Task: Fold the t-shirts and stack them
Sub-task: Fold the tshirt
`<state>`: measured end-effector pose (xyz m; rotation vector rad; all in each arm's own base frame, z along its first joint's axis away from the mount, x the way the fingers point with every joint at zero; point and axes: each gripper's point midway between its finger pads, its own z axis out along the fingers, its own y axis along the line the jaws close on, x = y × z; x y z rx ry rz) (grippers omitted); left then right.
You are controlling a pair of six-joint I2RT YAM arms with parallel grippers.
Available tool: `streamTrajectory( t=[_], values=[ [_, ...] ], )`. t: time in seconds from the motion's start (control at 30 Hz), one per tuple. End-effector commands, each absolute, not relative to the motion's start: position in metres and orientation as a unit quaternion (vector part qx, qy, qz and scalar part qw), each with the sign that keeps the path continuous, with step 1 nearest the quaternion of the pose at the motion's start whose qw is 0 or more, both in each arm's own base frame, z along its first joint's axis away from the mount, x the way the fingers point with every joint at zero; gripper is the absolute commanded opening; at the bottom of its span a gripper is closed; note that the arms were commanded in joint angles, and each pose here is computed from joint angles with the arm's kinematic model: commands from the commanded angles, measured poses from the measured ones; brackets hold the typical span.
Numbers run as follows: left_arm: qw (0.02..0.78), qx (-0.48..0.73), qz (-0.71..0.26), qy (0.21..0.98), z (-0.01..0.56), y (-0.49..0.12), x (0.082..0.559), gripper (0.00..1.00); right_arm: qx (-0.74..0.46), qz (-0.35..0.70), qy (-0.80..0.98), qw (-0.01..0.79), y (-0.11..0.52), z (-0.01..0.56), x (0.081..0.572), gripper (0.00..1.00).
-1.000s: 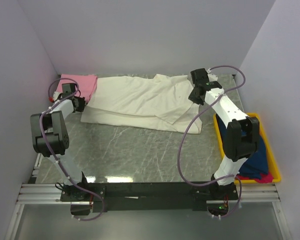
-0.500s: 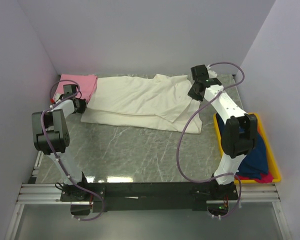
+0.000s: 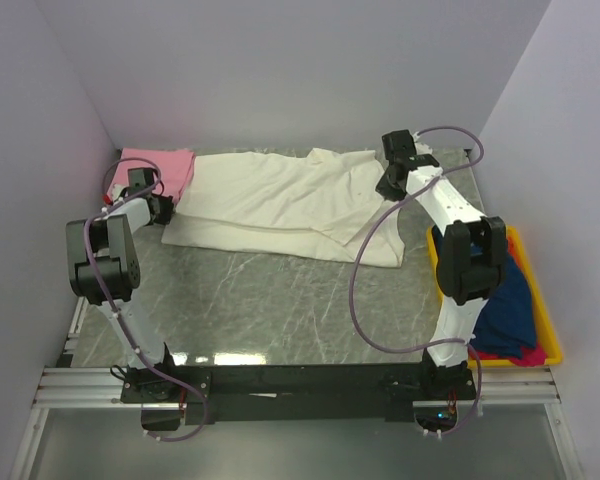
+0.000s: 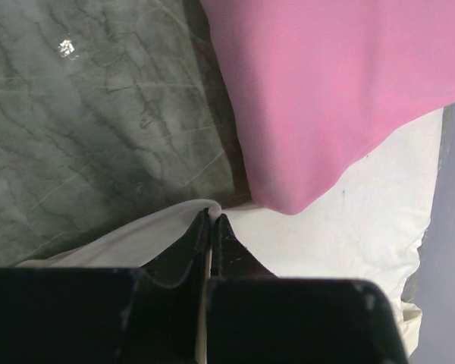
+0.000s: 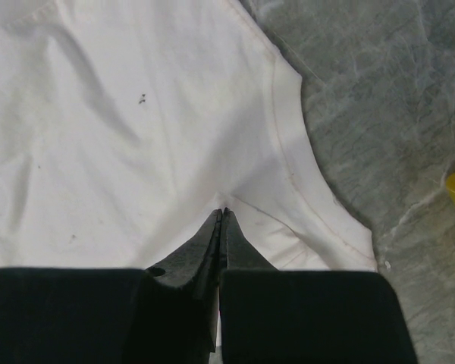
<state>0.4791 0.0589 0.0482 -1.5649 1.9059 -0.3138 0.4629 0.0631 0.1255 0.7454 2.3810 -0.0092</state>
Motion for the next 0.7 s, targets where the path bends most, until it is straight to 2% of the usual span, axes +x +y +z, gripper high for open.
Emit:
streamTrajectory(
  t=[0.0,0.37,0.43,0.5,0.53,0.57,0.63,0.67],
  values=[
    [0.345,-0.582,-0.137,0.723,0.064,0.058,0.498,0.01,0.285,0.0,0.893,0.349,0.058,0.145,0.484,0.0],
    [0.354,-0.572,-0.145,0.726,0.066,0.057,0.505,0.01,0.282,0.0,0.895,0.344,0.055,0.137,0.495,0.0],
    [0.358,-0.569,-0.151,0.725,0.068,0.056,0.507,0.04,0.279,0.003,0.898,0.341,0.057,0.133,0.498,0.0],
    [0.36,-0.567,-0.152,0.725,0.068,0.056,0.506,0.16,0.274,0.008,0.899,0.343,0.057,0.134,0.503,0.03],
    [0.363,-0.566,-0.154,0.724,0.07,0.055,0.507,0.32,0.27,0.015,0.901,0.34,0.06,0.132,0.508,0.07],
    [0.364,-0.563,-0.155,0.725,0.07,0.055,0.505,0.42,0.265,0.016,0.903,0.339,0.061,0.131,0.51,0.19],
    [0.378,-0.557,-0.162,0.722,0.079,0.055,0.506,0.63,0.258,0.024,0.905,0.338,0.065,0.129,0.514,0.33],
    [0.381,-0.553,-0.161,0.723,0.079,0.055,0.503,0.69,0.25,0.031,0.906,0.34,0.068,0.13,0.516,0.4]
  ],
)
